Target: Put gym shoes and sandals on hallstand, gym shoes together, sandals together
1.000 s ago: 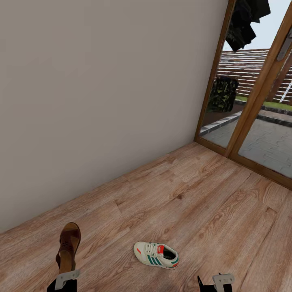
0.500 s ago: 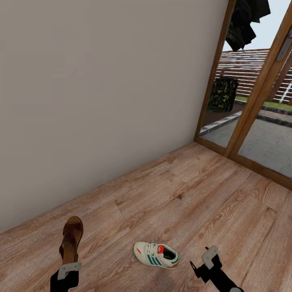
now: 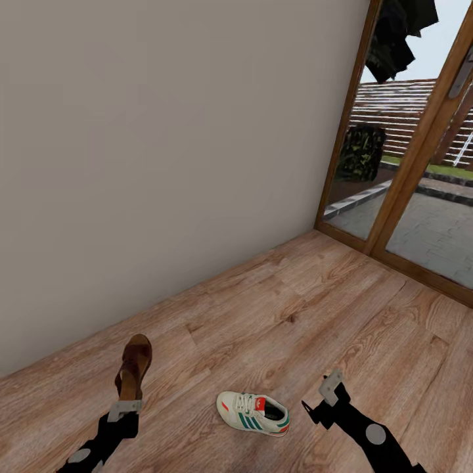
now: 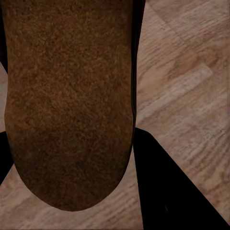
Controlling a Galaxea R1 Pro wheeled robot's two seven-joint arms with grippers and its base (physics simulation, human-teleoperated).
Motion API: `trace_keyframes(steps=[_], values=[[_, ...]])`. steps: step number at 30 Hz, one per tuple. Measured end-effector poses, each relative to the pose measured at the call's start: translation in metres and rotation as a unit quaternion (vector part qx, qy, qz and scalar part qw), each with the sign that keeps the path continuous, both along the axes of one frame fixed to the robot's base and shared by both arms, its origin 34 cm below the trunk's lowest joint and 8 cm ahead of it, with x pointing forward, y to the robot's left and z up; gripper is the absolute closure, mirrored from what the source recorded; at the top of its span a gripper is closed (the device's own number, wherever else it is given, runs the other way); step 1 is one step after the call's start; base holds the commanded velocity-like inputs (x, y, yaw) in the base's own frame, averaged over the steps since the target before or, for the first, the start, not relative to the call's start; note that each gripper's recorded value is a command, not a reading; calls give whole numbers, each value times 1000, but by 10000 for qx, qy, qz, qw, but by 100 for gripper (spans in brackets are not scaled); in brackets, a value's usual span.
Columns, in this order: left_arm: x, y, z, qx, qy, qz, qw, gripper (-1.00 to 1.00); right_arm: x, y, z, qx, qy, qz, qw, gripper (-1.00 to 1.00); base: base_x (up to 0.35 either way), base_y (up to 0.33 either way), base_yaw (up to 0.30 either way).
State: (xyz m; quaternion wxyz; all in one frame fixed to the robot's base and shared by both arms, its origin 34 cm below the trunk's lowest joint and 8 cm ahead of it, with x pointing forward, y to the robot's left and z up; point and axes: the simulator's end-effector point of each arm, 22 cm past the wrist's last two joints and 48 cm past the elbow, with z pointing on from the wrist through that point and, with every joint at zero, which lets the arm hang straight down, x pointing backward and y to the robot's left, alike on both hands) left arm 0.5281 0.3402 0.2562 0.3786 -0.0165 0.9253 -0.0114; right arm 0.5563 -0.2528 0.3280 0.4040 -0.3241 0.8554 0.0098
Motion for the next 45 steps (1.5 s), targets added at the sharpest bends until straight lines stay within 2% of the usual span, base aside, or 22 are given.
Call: trace_keyframes(steps=[4, 6, 7, 45], values=[[6, -1, 2, 36, 15, -101, 9999, 100, -13, 16, -6, -3, 333, 630, 9975, -100, 0, 0, 0], [7, 0, 3, 51, 19, -124, 9999, 100, -27, 16, -13, -202, 574, 1043, 9927, -100, 219, 0, 0], [8, 0, 3, 53, 20, -128, 9999, 100, -28, 16, -14, -231, 596, 1086, 9920, -100, 248, 0, 0], [9, -1, 4, 55, -5, -131, 9999, 100, -31, 20, -16, -240, 644, 1171, 9907, -100, 62, 0, 0]])
